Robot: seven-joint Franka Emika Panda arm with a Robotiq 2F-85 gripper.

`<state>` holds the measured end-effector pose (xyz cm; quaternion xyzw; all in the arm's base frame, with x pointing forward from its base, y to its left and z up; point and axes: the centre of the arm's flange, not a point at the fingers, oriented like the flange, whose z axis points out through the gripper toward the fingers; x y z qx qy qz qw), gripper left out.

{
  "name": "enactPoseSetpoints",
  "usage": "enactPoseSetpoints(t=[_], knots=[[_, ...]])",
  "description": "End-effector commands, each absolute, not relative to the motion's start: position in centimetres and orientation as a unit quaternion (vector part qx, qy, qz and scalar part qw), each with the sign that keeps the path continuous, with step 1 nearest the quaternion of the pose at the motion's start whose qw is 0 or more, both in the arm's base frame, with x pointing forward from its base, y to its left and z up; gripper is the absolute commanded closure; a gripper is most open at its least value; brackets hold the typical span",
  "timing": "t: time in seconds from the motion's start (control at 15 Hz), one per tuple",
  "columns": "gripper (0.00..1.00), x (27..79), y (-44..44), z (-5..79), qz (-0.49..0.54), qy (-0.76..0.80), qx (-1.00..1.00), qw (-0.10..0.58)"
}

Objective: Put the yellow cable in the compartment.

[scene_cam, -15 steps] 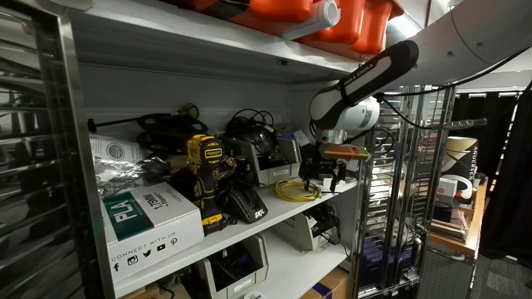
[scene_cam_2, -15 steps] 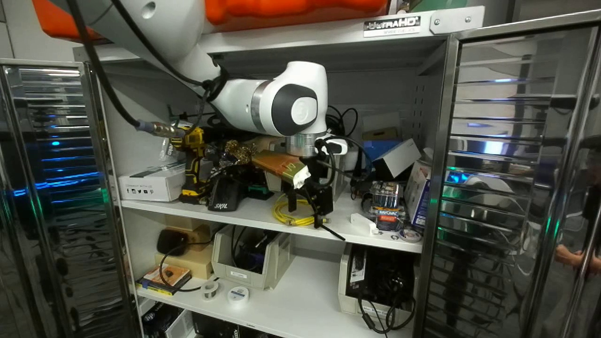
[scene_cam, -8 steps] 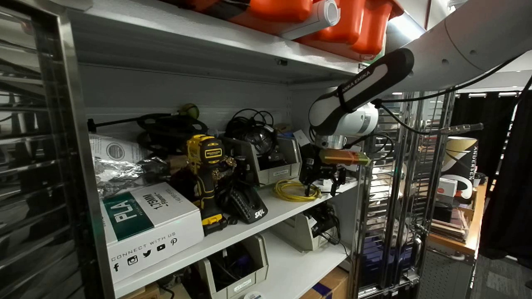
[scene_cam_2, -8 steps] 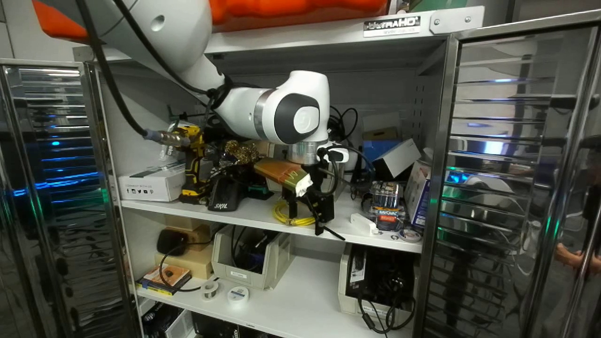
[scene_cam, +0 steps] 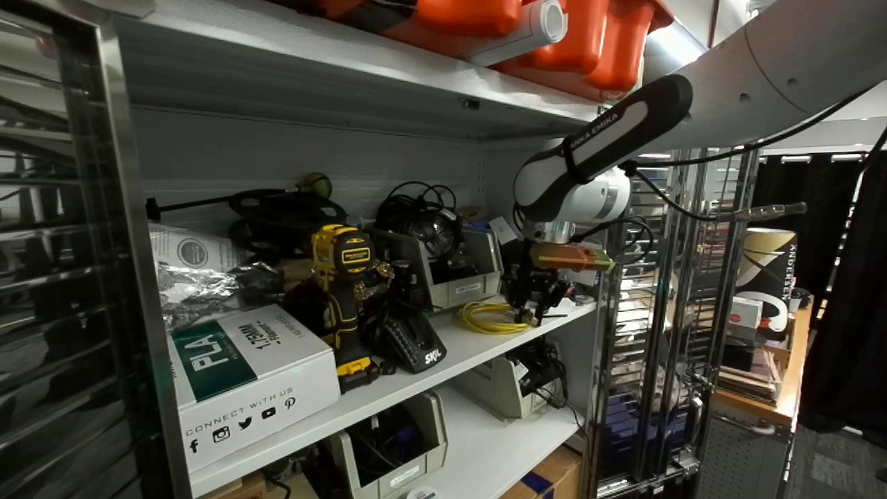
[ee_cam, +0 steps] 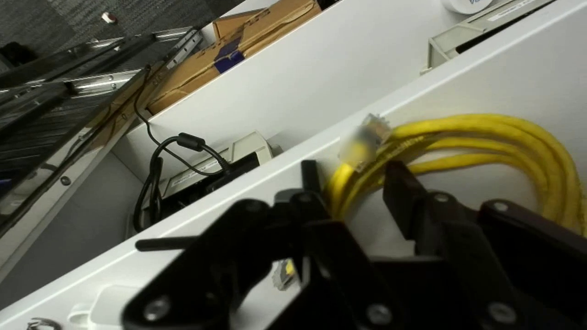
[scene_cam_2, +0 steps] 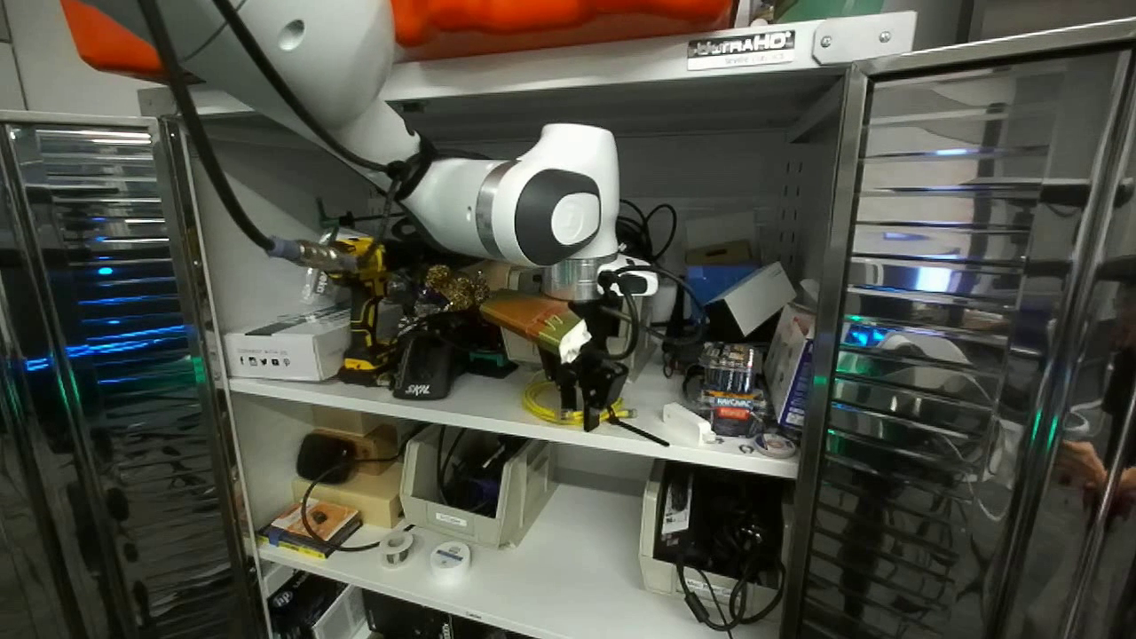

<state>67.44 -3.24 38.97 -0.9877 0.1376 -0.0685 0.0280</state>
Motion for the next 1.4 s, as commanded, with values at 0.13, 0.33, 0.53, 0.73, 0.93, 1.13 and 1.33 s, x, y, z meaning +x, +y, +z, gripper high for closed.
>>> enactPoseSetpoints(t=[0.13,0.33,0.53,0.73,0.93,1.13,1.33], knots=[[0.87,64.0,-3.7,40.9,-0.102,0.128,-0.986,0.027],[0.86,60.1,-4.1,41.5,-0.112,0.116,-0.987,0.025],[0.87,55.7,-4.4,42.4,-0.136,0.102,-0.985,0.021],[0.89,51.9,-4.2,44.0,-0.200,0.078,-0.977,0.020],[0.89,49.6,-3.9,46.3,-0.272,0.066,-0.960,0.017],[0.89,49.6,-3.9,48.6,-0.343,0.058,-0.937,0.027],[0.89,51.5,-3.5,50.4,-0.413,0.059,-0.908,0.040]])
